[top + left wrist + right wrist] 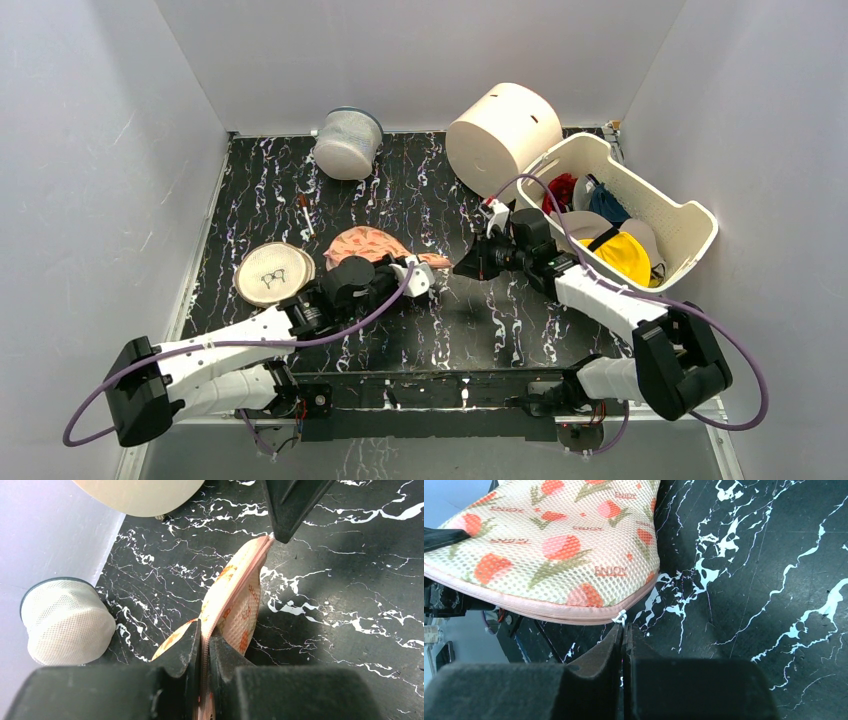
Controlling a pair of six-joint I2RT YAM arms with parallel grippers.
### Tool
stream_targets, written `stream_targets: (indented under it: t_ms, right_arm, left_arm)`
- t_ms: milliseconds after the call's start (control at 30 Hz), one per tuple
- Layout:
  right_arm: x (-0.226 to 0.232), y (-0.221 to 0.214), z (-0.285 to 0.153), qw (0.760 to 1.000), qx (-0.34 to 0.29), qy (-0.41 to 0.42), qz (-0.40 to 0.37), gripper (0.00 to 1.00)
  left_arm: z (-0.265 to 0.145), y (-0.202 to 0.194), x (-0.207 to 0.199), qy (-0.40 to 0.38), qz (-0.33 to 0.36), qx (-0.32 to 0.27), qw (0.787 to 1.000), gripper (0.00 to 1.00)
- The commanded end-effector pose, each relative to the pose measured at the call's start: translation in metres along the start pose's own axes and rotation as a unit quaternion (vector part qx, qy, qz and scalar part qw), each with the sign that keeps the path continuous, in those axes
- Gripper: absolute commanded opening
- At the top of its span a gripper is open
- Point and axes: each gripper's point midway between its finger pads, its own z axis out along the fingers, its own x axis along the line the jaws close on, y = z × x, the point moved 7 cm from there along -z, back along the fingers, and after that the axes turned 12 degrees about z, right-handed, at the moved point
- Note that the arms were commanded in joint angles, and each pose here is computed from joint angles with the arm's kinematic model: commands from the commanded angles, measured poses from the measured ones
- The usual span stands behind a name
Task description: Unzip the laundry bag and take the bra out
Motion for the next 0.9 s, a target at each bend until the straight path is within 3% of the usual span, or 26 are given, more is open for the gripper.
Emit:
stream_targets:
  t_ms: [0,867]
  right_arm:
    - [0.000,0.014,0.004,1.000,-0.016,0.003,-0.021,0.00]
    - [-0.005,0.018,0.029,0.999,-0.031,0.013,-0.005,0.00]
  left_arm:
    - [-0.011,0.013,0.027,0.073,-0.010,-0.030,0.997,0.00]
    - [-0.025,0.028,0.032,0.072,-0.040,-0.090,0.993,0.00]
